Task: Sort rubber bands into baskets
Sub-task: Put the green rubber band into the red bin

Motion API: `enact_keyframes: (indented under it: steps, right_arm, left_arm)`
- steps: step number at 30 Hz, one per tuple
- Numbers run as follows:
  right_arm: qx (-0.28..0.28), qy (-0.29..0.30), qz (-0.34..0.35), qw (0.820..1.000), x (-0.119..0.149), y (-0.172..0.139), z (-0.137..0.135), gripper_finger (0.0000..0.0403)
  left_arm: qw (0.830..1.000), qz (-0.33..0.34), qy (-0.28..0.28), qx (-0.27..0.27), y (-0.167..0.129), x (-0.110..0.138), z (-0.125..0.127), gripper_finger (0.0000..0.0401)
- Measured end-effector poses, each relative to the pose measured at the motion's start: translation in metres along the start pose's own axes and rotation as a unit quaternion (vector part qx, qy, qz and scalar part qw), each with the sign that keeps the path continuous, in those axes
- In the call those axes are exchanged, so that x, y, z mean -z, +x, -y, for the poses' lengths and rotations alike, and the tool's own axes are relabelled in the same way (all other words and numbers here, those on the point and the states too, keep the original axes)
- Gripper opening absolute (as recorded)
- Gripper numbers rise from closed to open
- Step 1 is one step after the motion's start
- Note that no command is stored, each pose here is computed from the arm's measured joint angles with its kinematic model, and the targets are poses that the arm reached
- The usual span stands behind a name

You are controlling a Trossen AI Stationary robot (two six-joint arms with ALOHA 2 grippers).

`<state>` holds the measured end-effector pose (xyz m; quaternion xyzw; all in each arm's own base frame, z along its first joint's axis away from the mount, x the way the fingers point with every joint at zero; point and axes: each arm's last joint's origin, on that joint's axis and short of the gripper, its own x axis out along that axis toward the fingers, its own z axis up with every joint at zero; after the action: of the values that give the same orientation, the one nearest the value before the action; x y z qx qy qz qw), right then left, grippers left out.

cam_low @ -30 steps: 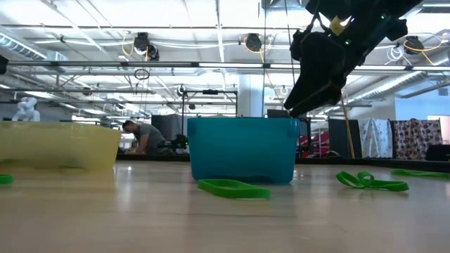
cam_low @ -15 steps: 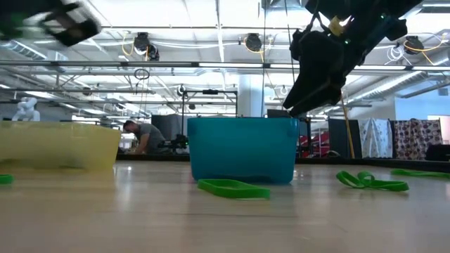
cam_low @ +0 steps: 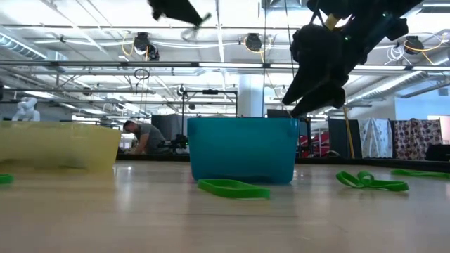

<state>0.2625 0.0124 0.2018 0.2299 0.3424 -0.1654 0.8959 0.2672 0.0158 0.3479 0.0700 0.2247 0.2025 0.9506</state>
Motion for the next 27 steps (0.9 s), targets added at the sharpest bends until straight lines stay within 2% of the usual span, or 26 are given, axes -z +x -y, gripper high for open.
enact_keyframes:
  steps: [2, 5, 10, 13, 15, 21, 27]
  right_arm:
    - [-0.004, 0.007, -0.003, 1.0, 0.001, 0.0, -0.002, 0.0242]
    - [-0.008, 0.021, -0.004, 1.0, 0.003, -0.001, -0.004, 0.0242]
    - [-0.007, 0.079, -0.005, 0.997, 0.003, -0.001, -0.004, 0.0242]
    - [-0.008, 0.117, -0.006, 0.993, 0.003, -0.001, -0.005, 0.0242]
    - [-0.005, 0.137, -0.001, 0.991, 0.005, -0.002, -0.007, 0.0242]
    - [0.008, 0.152, 0.039, 0.988, 0.01, -0.005, -0.018, 0.0242]
    - [-0.005, 0.142, 0.032, 0.989, 0.018, -0.009, -0.028, 0.0242]
  left_arm:
    - [1.0, 0.008, -0.015, -0.013, 0.02, 0.0, -0.018, 0.0002]
    - [0.999, -0.005, -0.039, 0.004, 0.054, 0.009, -0.041, 0.0002]
    - [0.989, -0.076, -0.119, 0.04, 0.116, 0.046, -0.066, 0.0002]
    - [0.977, -0.109, -0.177, 0.052, 0.147, 0.07, -0.073, 0.0002]
    - [0.972, -0.12, -0.195, 0.055, 0.163, 0.083, -0.076, 0.0002]
    - [0.966, -0.135, -0.215, 0.041, 0.185, 0.104, -0.084, 0.0003]
    - [0.968, -0.136, -0.21, 0.002, 0.186, 0.105, -0.087, 0.0026]
